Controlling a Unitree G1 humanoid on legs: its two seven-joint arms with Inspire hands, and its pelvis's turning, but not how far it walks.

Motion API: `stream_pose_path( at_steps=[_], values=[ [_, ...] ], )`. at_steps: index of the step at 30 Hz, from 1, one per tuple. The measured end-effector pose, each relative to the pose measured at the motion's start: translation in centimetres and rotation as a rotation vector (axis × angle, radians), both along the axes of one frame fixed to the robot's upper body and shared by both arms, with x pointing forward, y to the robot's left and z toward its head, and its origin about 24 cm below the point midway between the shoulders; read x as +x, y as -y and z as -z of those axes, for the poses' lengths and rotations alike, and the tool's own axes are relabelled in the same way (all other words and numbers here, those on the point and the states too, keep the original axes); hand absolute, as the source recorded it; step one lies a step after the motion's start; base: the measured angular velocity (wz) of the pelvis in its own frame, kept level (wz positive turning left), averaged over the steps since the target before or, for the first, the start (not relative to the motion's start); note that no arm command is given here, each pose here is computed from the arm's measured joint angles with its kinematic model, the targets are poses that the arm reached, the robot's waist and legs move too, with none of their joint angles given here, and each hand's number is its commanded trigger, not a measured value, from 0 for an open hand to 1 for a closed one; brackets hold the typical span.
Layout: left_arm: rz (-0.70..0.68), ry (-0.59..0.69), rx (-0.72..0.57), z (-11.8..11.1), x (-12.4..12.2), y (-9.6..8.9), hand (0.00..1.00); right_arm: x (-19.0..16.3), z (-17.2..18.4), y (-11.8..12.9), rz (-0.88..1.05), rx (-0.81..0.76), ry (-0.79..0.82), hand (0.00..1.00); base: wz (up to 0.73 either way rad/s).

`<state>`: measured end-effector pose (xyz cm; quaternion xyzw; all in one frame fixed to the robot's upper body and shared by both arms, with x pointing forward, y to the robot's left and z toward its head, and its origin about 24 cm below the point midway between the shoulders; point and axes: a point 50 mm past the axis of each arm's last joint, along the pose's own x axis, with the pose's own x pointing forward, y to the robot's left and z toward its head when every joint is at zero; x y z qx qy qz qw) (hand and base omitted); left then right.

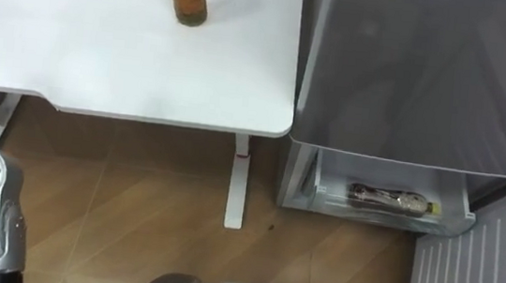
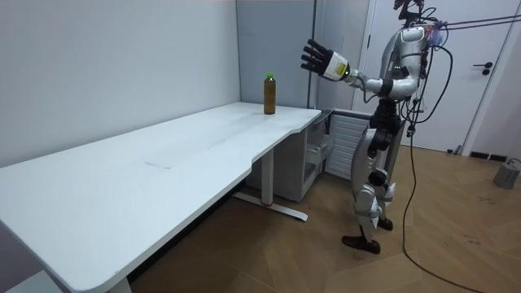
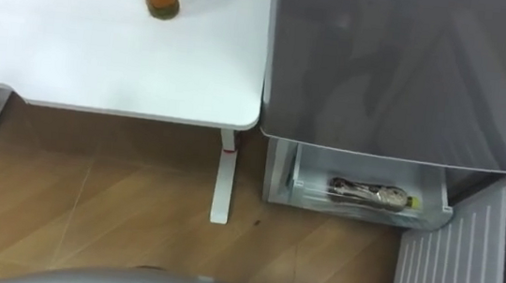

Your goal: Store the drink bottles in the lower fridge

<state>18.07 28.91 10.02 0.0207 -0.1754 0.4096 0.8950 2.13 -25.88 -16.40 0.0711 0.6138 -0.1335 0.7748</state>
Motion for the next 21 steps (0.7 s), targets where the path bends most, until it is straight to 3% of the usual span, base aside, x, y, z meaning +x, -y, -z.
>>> stream_pose_path(
  at_steps=[14,21],
  values=[
    [0.313,-0.066,0.043,-0.1,2.2,2.4,0.0,0.6,-0.1,0.3,0.005,0.039,0.006,0.0,-0.02],
    [0.465,-0.196,0.009,1.8,2.9,3.1,0.0,0.7,-0.2,0.4,0.003,0.042,0.0,0.0,0.0]
  ],
)
